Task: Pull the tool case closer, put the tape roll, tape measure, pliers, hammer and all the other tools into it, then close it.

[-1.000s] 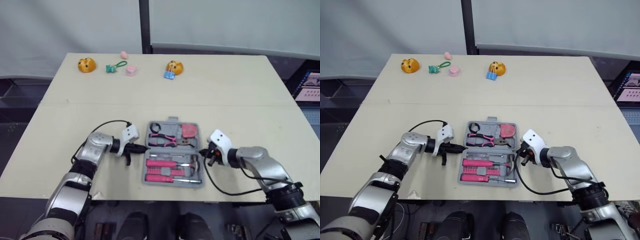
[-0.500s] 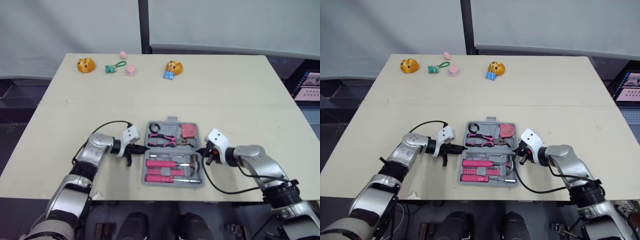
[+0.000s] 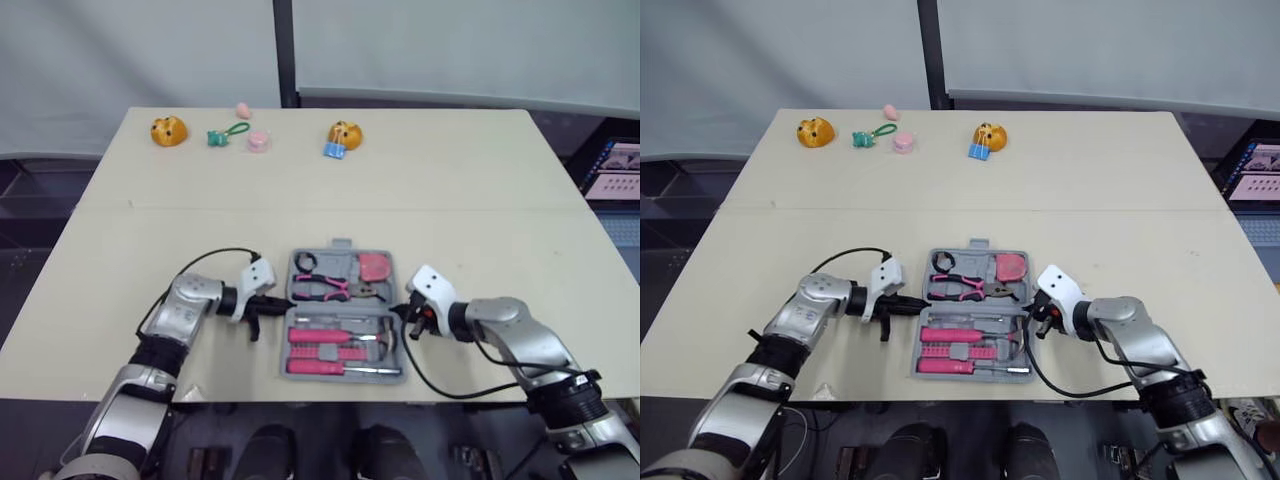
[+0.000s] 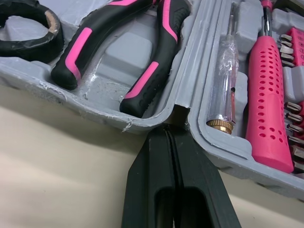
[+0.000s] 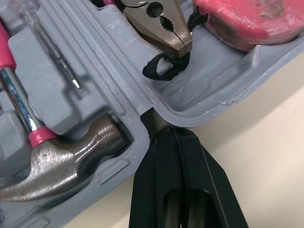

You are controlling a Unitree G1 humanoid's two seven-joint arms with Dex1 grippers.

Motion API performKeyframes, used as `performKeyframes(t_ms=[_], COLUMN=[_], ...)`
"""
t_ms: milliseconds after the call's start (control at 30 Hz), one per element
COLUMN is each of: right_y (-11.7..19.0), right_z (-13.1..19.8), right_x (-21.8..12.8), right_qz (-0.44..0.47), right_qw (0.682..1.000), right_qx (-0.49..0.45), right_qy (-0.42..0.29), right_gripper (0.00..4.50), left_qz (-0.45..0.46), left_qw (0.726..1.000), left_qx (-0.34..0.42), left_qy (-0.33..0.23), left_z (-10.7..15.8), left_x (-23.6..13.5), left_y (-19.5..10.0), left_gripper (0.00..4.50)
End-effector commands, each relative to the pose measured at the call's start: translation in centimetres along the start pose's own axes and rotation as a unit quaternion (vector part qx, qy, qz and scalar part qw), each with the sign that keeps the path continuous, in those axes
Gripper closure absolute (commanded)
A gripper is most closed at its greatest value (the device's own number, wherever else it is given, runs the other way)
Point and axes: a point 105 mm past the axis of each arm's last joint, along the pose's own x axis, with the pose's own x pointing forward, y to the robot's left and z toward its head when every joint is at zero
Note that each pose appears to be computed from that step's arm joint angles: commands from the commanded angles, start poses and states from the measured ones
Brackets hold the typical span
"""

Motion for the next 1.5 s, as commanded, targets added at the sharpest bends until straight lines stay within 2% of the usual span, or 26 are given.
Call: performKeyframes(t_ms=[33, 533, 1500], right_y=[1.2, 2.0, 2.5], right_z=[1.9, 1.9, 1.6], right_x=[-0.3, -0.3, 0.0], right_qz=[0.025, 0.026, 0.03], right_qw=[0.999, 0.999, 0.999], right_qx=[-0.019, -0.008, 0.001], right_qy=[-0.032, -0.035, -0.035], right_gripper=[4.5, 4.5, 4.5], left_qz=[-0.017, -0.026, -0.03], left_qw=[1.0, 1.0, 0.999], left_qx=[0.006, -0.004, -0.012], left_qy=[-0.004, -0.002, 0.011], left_z=[0.2, -0.1, -0.6], left_x=[0.3, -0.2, -0.6], left_y=[-0.8, -2.3, -3.2], left_gripper=[4.47, 4.47, 4.47])
